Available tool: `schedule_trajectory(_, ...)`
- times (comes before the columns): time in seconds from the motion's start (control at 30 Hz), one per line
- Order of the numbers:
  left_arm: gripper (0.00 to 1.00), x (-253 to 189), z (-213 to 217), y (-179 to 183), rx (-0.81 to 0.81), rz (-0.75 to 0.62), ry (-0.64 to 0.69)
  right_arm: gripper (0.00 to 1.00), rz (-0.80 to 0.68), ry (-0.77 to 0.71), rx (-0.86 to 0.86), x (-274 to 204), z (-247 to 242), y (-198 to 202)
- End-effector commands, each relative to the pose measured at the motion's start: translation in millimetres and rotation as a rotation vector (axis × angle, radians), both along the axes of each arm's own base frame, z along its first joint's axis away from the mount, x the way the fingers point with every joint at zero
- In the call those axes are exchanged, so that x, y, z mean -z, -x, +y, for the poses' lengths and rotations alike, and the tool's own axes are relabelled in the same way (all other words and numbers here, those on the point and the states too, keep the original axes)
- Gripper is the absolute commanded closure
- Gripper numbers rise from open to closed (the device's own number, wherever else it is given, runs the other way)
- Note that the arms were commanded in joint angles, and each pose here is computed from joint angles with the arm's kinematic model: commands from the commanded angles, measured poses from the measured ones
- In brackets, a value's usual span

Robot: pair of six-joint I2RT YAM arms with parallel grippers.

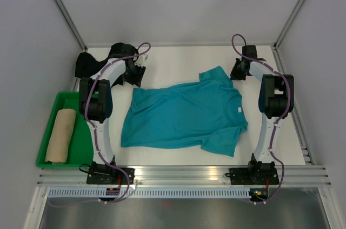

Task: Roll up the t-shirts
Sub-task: Flatten the tshirt

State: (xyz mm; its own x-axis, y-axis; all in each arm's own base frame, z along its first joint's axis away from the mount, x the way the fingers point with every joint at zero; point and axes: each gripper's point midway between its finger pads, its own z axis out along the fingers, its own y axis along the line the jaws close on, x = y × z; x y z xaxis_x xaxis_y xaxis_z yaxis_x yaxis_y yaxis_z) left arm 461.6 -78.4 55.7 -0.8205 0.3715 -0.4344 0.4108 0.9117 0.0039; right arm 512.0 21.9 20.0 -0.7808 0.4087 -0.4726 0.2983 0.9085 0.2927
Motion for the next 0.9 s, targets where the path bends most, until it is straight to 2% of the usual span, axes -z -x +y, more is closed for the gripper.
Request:
schedule_trajectory(0.0, 0.49, 22.2, 6.6, 10.9, -0.052, 0.089, -0.029, 1.00, -0.075, -0.001, -0.008, -30.7, 1.0, -12.5)
schedule_trajectory(0.13, 0.48, 32.7, 5.5, 13.3, -0.045, 0.132, -0.030, 1.00, -0.069, -0.007, -0.010, -29.3, 2.7, -11.6)
schedule_trajectory(0.33, 0.49, 44.1, -1.4, 39.7, -0.013, 0.260, 0.010, 1.00, -0.082, -0.007, -0.009, -35.6, 3.2, -14.7)
schedule_trajectory(0.47, 0.64, 35.6, -7.4, 48.2, 0.006, 0.286, 0.046, 1.00, -0.107, -0.015, -0.022, -46.1, 7.6, -19.4)
schedule_trajectory(0.5, 0.73, 33.0, -7.6, 48.3, 0.016, 0.284, 0.047, 1.00, -0.119, -0.018, -0.023, -51.1, 8.2, -20.8)
schedule_trajectory(0.6, 0.97, 19.9, -6.8, 41.2, 0.013, 0.245, 0.042, 1.00, -0.155, -0.036, -0.042, -63.9, 14.6, -23.6)
schedule_trajectory(0.7, 0.98, -3.5, -13.3, 29.6, 0.019, 0.175, 0.078, 1.00, -0.200, -0.044, -0.056, -80.6, 18.5, -27.8)
schedule_trajectory(0.87, 0.98, -67.9, -17.2, -5.4, 0.012, -0.076, 0.110, 1.00, -0.286, -0.040, -0.062, -113.9, 18.6, -30.4)
